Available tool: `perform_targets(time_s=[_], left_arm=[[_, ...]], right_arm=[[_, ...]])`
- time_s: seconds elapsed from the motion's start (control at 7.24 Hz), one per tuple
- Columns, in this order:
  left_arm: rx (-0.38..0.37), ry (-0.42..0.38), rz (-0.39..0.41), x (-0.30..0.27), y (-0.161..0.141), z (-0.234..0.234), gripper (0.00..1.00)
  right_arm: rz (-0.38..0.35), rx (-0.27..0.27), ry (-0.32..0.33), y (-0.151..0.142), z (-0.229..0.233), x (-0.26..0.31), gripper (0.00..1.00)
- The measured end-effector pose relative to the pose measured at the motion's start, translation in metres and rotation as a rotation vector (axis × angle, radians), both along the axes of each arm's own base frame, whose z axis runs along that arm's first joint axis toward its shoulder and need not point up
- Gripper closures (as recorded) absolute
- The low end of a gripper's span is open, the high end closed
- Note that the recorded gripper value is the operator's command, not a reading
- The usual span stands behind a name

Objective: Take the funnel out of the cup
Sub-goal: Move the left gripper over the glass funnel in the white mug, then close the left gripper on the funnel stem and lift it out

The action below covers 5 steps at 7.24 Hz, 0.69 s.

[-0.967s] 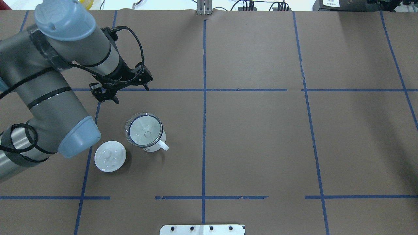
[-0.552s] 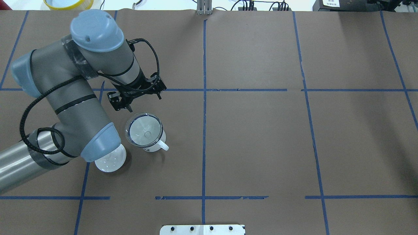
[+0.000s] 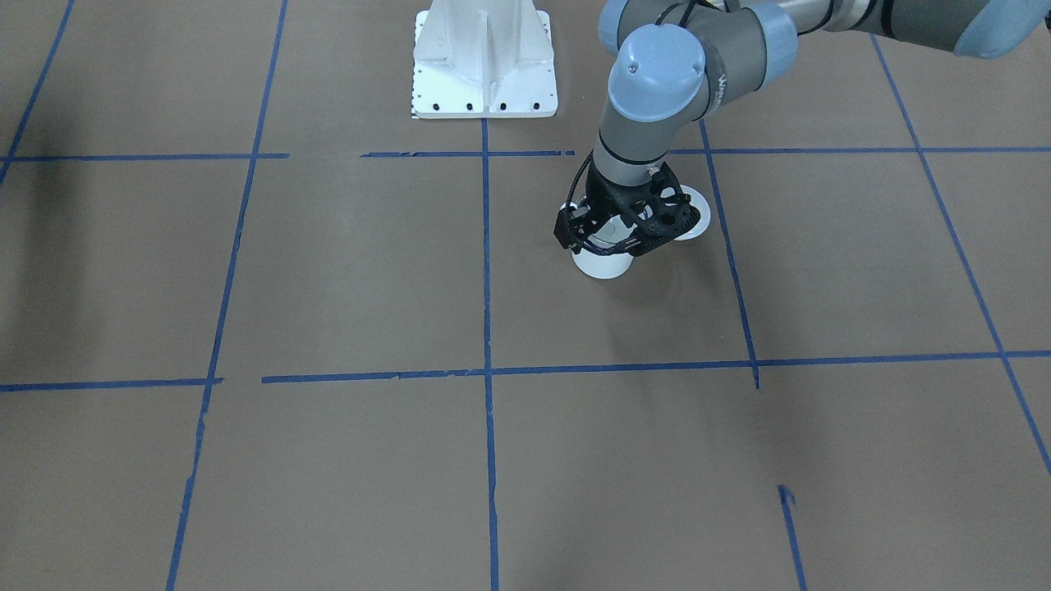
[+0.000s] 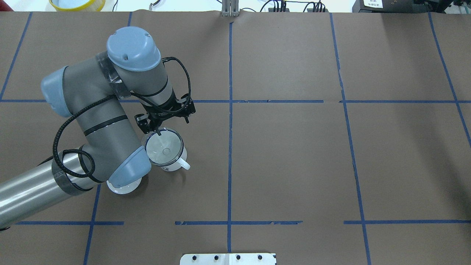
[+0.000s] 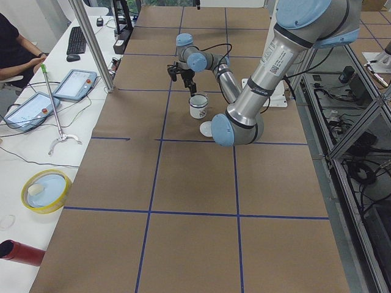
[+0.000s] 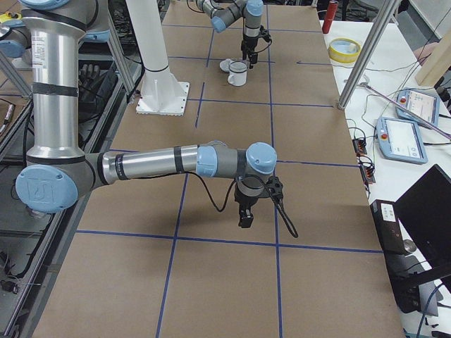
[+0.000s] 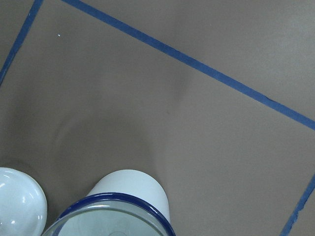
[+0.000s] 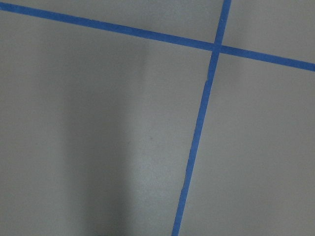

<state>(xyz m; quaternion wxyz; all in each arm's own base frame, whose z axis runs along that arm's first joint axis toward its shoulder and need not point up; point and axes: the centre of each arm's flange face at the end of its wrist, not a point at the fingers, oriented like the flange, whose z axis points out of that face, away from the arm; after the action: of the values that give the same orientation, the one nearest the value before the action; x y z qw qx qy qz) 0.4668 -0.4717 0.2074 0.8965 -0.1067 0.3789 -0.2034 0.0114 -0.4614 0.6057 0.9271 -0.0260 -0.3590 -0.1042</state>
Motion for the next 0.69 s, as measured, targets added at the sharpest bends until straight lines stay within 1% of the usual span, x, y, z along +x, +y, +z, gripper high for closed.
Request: perform_targets(time_s=[0.28, 0.41, 0.55, 0.69], left_arm=[[-0.006, -0.001, 0.019, 0.009, 0.009, 0.001, 0.34], [-0.008, -0.002, 0.029, 0.013, 0.013, 0.002, 0.42], [-0.01, -0.003, 0.036, 0.017, 0.017, 0.003, 0.55], [-0.011, -0.004, 0.042, 0.02, 0.02, 0.004, 0.61]], right_arm=[[0.0, 0.0, 0.0, 0.0, 0.0, 0.0, 0.0], [0.0, 0.0, 0.0, 0.0, 0.0, 0.0, 0.0], [-0.001, 0.0, 0.0, 0.0, 0.0, 0.0, 0.0], [0.0, 0.0, 0.0, 0.0, 0.0, 0.0, 0.0]])
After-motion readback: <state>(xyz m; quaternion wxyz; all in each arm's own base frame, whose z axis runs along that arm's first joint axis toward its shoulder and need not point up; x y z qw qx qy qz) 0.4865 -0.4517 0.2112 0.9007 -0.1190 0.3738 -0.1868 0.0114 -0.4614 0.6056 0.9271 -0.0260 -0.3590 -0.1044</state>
